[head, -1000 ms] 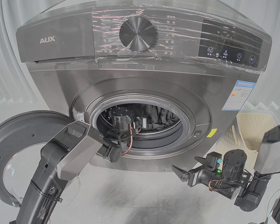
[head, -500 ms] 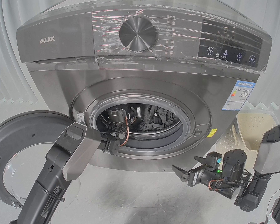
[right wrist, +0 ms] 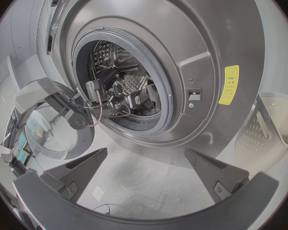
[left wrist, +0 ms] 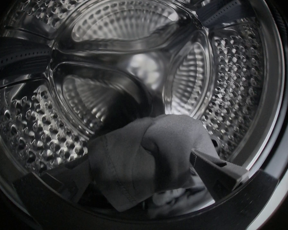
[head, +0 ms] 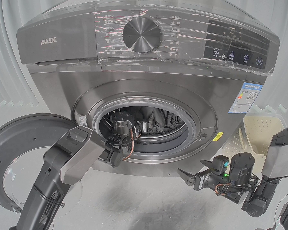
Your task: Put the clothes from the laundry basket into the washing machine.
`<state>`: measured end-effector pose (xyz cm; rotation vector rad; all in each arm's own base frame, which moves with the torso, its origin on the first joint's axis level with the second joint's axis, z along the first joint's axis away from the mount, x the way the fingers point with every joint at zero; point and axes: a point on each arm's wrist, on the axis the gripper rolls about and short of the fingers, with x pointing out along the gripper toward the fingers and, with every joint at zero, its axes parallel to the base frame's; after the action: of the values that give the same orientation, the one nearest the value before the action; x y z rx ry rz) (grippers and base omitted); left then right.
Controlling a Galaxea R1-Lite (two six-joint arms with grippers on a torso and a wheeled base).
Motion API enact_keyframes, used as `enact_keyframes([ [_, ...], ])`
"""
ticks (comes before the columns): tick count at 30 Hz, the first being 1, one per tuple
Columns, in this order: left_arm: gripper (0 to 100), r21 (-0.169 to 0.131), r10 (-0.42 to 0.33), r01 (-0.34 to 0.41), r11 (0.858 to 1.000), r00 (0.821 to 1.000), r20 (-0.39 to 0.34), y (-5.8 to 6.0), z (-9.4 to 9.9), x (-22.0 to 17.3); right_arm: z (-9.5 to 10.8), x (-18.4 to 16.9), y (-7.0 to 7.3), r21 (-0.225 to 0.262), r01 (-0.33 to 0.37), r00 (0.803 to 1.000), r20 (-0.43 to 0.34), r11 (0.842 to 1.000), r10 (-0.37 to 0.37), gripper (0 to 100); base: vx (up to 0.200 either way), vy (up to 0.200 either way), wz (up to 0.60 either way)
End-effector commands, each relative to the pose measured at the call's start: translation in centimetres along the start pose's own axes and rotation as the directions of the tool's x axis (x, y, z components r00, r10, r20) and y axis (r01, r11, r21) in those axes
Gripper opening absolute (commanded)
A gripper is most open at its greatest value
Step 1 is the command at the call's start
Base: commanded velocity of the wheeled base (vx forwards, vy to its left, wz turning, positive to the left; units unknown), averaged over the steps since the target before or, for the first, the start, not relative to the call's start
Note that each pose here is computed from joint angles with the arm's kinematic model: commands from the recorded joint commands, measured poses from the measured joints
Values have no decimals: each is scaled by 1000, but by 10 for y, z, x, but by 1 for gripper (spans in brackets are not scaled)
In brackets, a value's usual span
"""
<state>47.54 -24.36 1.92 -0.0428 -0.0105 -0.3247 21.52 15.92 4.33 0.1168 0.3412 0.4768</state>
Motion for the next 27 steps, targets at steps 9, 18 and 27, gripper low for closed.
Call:
enact_keyframes([
  [9, 100, 27, -185, 194, 981, 963, -194, -46, 35, -124, 5, -3, 0, 4, -2, 1000, 19, 1000, 2, 100, 0, 0, 0],
  [18, 100, 17, -297, 313, 950, 916, -270, -76, 41, -191, 5, -5, -1, 4, 0, 1000, 18, 1000, 0, 100, 0, 0, 0],
  [27, 100, -109, -299, 280, 954, 919, -257, -63, 77, -263, 32, -35, -4, -18, 7, 992, 125, 1000, -4, 100, 0, 0, 0],
])
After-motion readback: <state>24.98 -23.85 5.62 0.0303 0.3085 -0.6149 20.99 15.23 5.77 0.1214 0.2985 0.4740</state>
